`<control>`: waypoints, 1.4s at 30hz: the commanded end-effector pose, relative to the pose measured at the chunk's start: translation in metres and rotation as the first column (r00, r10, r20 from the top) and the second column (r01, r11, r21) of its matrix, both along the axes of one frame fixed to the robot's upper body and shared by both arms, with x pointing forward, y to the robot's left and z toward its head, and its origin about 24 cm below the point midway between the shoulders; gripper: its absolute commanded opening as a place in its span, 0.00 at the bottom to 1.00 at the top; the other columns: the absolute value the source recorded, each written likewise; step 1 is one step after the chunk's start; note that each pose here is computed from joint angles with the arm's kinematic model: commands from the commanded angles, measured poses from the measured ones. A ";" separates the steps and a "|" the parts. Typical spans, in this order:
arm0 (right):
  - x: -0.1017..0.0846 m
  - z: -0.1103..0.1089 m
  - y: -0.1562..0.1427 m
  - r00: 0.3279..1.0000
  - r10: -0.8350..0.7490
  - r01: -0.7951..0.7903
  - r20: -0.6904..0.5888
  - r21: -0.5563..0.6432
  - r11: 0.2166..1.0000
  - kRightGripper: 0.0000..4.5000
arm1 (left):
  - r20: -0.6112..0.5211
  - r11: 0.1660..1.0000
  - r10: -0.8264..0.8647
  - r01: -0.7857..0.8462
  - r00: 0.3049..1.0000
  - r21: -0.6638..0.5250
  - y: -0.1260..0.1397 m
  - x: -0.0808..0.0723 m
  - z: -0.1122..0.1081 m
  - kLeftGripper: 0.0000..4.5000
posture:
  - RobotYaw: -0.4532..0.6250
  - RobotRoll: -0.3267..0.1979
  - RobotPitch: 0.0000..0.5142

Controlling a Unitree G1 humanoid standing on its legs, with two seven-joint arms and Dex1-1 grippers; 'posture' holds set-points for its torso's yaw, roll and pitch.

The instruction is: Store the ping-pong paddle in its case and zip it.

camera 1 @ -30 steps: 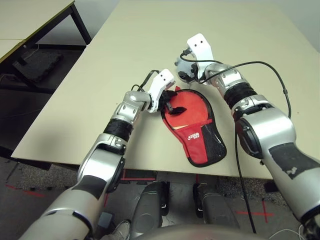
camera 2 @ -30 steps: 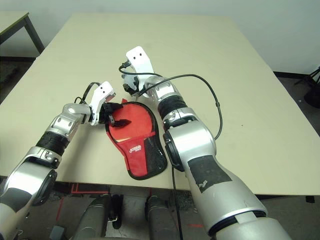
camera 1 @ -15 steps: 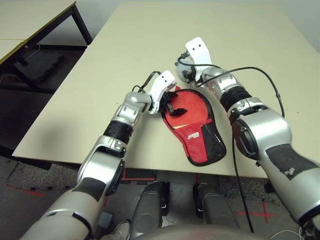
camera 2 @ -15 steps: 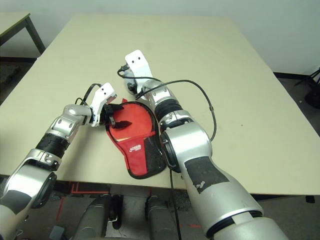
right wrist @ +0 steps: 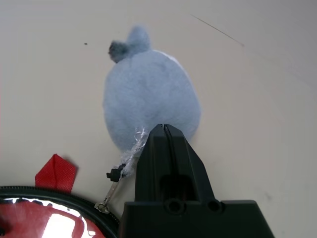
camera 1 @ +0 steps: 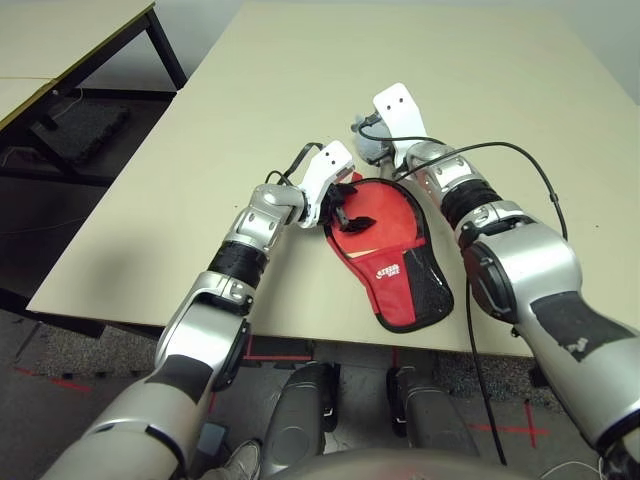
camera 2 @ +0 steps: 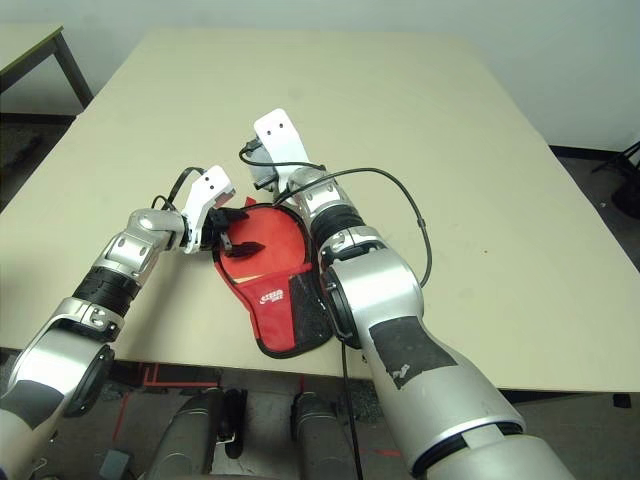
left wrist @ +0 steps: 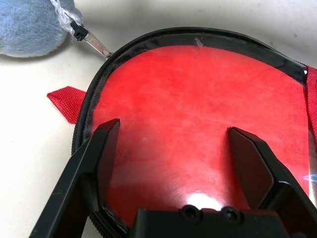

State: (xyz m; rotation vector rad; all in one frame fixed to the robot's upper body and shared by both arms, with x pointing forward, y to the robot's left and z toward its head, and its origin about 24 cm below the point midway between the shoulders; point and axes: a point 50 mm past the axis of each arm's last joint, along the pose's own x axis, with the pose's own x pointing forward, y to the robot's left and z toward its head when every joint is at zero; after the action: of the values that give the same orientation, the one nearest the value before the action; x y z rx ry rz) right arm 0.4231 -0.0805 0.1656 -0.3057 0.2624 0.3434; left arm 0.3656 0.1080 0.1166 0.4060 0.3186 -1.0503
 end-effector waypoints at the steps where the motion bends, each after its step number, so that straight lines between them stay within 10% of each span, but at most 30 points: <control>1: 0.000 0.004 0.003 1.000 -0.001 0.001 -0.004 0.040 0.999 0.21 | -0.046 0.999 -0.011 0.012 0.999 0.035 0.000 -0.005 -0.014 1.00 | 0.49 0.62 0.21; 12: -0.001 0.001 0.007 1.000 -0.008 0.008 -0.006 0.054 0.998 0.98 | -0.042 0.999 -0.019 0.021 0.999 0.042 -0.002 -0.006 -0.013 1.00 | 0.52 0.62 0.20; 26: -0.001 0.003 0.015 1.000 0.009 -0.009 0.013 0.043 0.999 0.99 | 0.033 0.995 0.073 -0.075 0.997 0.060 0.010 0.008 0.009 1.00 | 0.58 0.62 0.24; 42: -0.005 -0.011 0.024 1.000 0.007 -0.007 0.013 -0.013 1.000 0.99 | 0.061 0.999 0.018 -0.020 0.998 0.031 -0.006 -0.011 0.022 1.00 | 0.73 0.62 0.29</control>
State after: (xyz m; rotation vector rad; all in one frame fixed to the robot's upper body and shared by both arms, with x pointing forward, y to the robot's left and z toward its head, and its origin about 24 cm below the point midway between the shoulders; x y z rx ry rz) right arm 0.4197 -0.0610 0.1605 -0.3124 0.2358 0.3374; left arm 0.3587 0.1026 0.1415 0.4639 0.2686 -1.0026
